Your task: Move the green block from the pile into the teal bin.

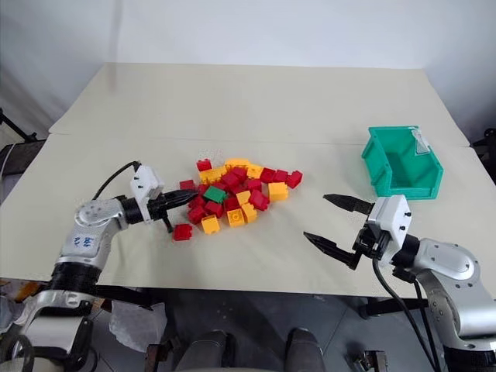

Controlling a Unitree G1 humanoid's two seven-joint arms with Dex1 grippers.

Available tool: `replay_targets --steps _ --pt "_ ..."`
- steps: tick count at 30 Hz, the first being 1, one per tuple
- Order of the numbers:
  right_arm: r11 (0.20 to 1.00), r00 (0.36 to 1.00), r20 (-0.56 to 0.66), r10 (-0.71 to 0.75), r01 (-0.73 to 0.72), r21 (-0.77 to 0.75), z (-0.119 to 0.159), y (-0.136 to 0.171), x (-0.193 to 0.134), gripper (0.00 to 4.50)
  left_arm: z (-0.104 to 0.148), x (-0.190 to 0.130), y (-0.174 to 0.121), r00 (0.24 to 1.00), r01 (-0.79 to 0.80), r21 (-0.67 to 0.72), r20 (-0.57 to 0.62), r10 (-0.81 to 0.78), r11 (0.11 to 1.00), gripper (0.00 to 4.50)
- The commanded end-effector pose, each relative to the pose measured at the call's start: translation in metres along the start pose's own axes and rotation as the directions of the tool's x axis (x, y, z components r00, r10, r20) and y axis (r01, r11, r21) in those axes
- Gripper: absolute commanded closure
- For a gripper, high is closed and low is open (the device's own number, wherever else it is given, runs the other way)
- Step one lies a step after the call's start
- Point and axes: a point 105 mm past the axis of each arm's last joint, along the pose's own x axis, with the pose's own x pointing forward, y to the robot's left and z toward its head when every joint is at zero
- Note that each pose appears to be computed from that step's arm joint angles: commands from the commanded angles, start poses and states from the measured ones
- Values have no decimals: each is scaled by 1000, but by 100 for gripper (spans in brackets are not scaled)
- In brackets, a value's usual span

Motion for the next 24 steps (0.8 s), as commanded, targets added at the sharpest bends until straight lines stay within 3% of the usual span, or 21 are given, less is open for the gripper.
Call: replay_targets --steps 1,4,8,11,15,21,24 --pt "1000 1000 24 3 -3 -23 6 1 0 2 23 -3 -16 993 103 61 52 -106 993 450" --pt "1000 1000 21 3 -3 -24 6 0 0 2 26 -7 -18 991 121 72 41 -124 990 450" --pt "1000 1000 18 1 -1 -24 5 0 -1 2 33 -10 4 998 42 53 34 -44 998 450" --pt "1000 1000 15 -1 2 -25 5 0 -2 0 42 -6 16 999 17 69 32 -19 997 388" --pt "1000 1000 14 -5 5 -27 4 0 -2 0 48 10 23 999 45 133 10 -47 990 269" --pt "999 1000 20 -15 16 -33 5 -1 -1 0 35 33 32 993 85 161 -100 -70 983 89" --pt "999 1000 21 -24 24 -35 5 -1 -2 0 28 37 34 988 94 165 -136 -72 982 89"
